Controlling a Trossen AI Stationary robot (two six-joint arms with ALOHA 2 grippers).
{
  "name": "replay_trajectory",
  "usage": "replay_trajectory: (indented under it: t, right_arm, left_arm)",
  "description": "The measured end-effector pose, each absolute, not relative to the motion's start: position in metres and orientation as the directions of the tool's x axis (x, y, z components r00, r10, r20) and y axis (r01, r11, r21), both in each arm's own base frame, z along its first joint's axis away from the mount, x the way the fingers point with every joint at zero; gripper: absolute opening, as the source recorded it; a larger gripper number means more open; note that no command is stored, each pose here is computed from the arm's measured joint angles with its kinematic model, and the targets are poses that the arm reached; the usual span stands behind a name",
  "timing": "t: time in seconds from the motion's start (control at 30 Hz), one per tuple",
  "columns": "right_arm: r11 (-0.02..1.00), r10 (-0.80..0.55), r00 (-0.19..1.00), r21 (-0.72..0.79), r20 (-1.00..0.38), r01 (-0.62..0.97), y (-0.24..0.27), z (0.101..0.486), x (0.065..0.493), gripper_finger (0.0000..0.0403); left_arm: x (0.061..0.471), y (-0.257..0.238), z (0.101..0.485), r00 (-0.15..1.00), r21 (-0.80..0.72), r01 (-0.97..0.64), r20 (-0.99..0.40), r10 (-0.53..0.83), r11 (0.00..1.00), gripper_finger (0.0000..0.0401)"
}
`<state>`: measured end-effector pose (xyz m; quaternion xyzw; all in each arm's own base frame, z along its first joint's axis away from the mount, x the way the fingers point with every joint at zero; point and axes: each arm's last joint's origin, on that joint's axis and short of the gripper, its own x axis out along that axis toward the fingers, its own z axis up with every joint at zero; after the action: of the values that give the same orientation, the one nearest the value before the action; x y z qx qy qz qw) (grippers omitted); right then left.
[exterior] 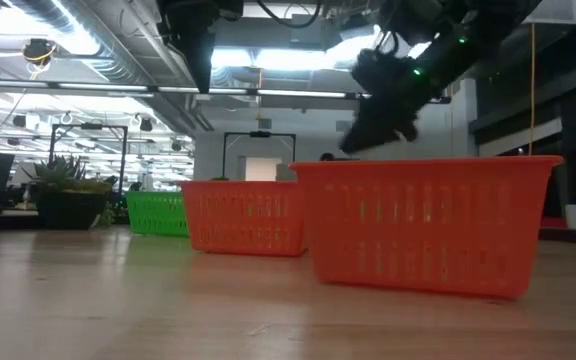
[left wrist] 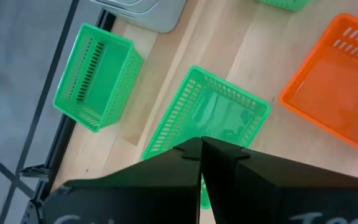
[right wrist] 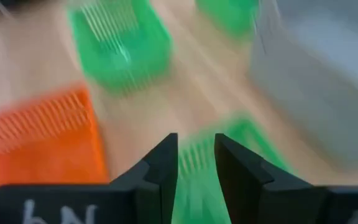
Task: Stack baskets by color
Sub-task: Adjust the bins
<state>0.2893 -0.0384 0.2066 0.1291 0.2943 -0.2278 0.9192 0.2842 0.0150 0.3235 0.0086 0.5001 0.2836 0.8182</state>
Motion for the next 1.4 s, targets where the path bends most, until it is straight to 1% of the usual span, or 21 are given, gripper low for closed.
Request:
replay_trajectory:
  t: [0.1,0.17,0.27,0.33,0.47,0.53,0.6,0.7,0.73,0.8,0.87,0.9,0.97,1.03,1.1,1.17,1.23,1.27,1.33,1.4]
  right_arm:
    - [0.813,-0.340,0.575,0.074,-0.744,0.577,-0.035,0.196,0.273,0.0106]
    - [0.767,-0.368,0.451,0.008,-0.813,0.641,-0.032,0.188,0.262,0.0106]
    - [0.691,-0.473,0.315,-0.126,-0.823,0.712,-0.026,0.183,0.250,0.0106]
    - [0.652,-0.546,0.274,-0.196,-0.791,0.733,-0.022,0.185,0.244,0.0106]
    - [0.627,-0.610,0.282,-0.233,-0.740,0.743,-0.013,0.190,0.242,0.0106]
    - [0.604,-0.610,0.248,-0.238,-0.753,0.761,-0.012,0.188,0.238,0.0106]
    - [0.572,-0.586,0.171,-0.255,-0.792,0.780,-0.014,0.184,0.230,0.0106]
    - [0.536,-0.509,0.069,-0.253,-0.858,0.805,-0.016,0.176,0.220,0.0106]
    - [0.537,-0.491,0.065,-0.243,-0.869,0.808,-0.016,0.172,0.219,0.0106]
    - [0.548,-0.483,0.115,-0.197,-0.868,0.813,-0.016,0.168,0.223,0.0106]
    - [0.584,-0.477,0.220,-0.120,-0.851,0.803,-0.017,0.168,0.233,0.0106]
    - [0.619,-0.465,0.288,-0.074,-0.837,0.782,-0.018,0.170,0.240,0.0106]
    - [0.722,-0.407,0.464,0.033,-0.787,0.691,-0.019,0.177,0.257,0.0106]
    - [0.822,-0.334,0.621,0.102,-0.709,0.560,-0.017,0.187,0.272,0.0106]
    - [0.872,-0.282,0.712,0.137,-0.643,0.470,-0.015,0.196,0.279,0.0106]
    - [0.894,-0.238,0.750,0.164,-0.618,0.418,-0.014,0.201,0.280,0.0106]
    - [0.919,-0.126,0.771,0.220,-0.625,0.328,-0.011,0.203,0.279,0.0106]
    - [0.929,-0.033,0.778,0.267,-0.627,0.255,-0.007,0.204,0.279,0.0106]
    - [0.919,0.176,0.763,0.382,-0.622,0.099,0.003,0.204,0.278,0.0106]
    - [0.890,0.324,0.726,0.456,-0.607,-0.015,0.016,0.204,0.277,0.0106]
  left_arm:
    - [0.284,0.015,0.324,0.339,0.298,-0.456,-0.813,0.473,0.839,0.0000]
    - [0.284,0.015,0.324,0.339,0.298,-0.456,-0.813,0.473,0.838,0.0000]
    - [0.284,0.015,0.324,0.340,0.297,-0.456,-0.813,0.473,0.839,0.0000]
    - [0.285,0.015,0.324,0.344,0.295,-0.458,-0.811,0.473,0.839,0.0000]
    - [0.285,0.015,0.324,0.345,0.295,-0.458,-0.811,0.473,0.839,0.0000]
    - [0.285,0.015,0.324,0.345,0.295,-0.458,-0.811,0.473,0.839,0.0000]
    - [0.285,0.015,0.324,0.346,0.294,-0.458,-0.810,0.473,0.839,0.0000]
    - [0.286,0.015,0.324,0.352,0.291,-0.460,-0.808,0.473,0.839,0.0000]
    - [0.286,0.015,0.324,0.356,0.288,-0.462,-0.806,0.473,0.839,0.0000]
    - [0.287,0.015,0.324,0.361,0.286,-0.463,-0.804,0.473,0.839,0.0000]
    - [0.288,0.015,0.325,0.372,0.280,-0.467,-0.799,0.473,0.839,0.0000]
    - [0.288,0.015,0.325,0.376,0.277,-0.469,-0.797,0.473,0.839,0.0000]
    - [0.289,0.015,0.326,0.386,0.271,-0.472,-0.792,0.473,0.839,0.0000]
    - [0.289,0.015,0.326,0.387,0.271,-0.472,-0.792,0.473,0.839,0.0000]
    - [0.289,0.015,0.326,0.387,0.270,-0.472,-0.792,0.473,0.839,0.0000]
    - [0.289,0.015,0.326,0.386,0.271,-0.472,-0.792,0.473,0.839,0.0000]
    - [0.289,0.015,0.326,0.386,0.271,-0.471,-0.793,0.472,0.839,0.0000]
    - [0.289,0.015,0.326,0.385,0.271,-0.471,-0.793,0.472,0.839,0.0000]
    - [0.289,0.015,0.326,0.383,0.272,-0.470,-0.794,0.472,0.840,0.0000]
    - [0.289,0.015,0.326,0.383,0.272,-0.470,-0.795,0.472,0.840,0.0000]
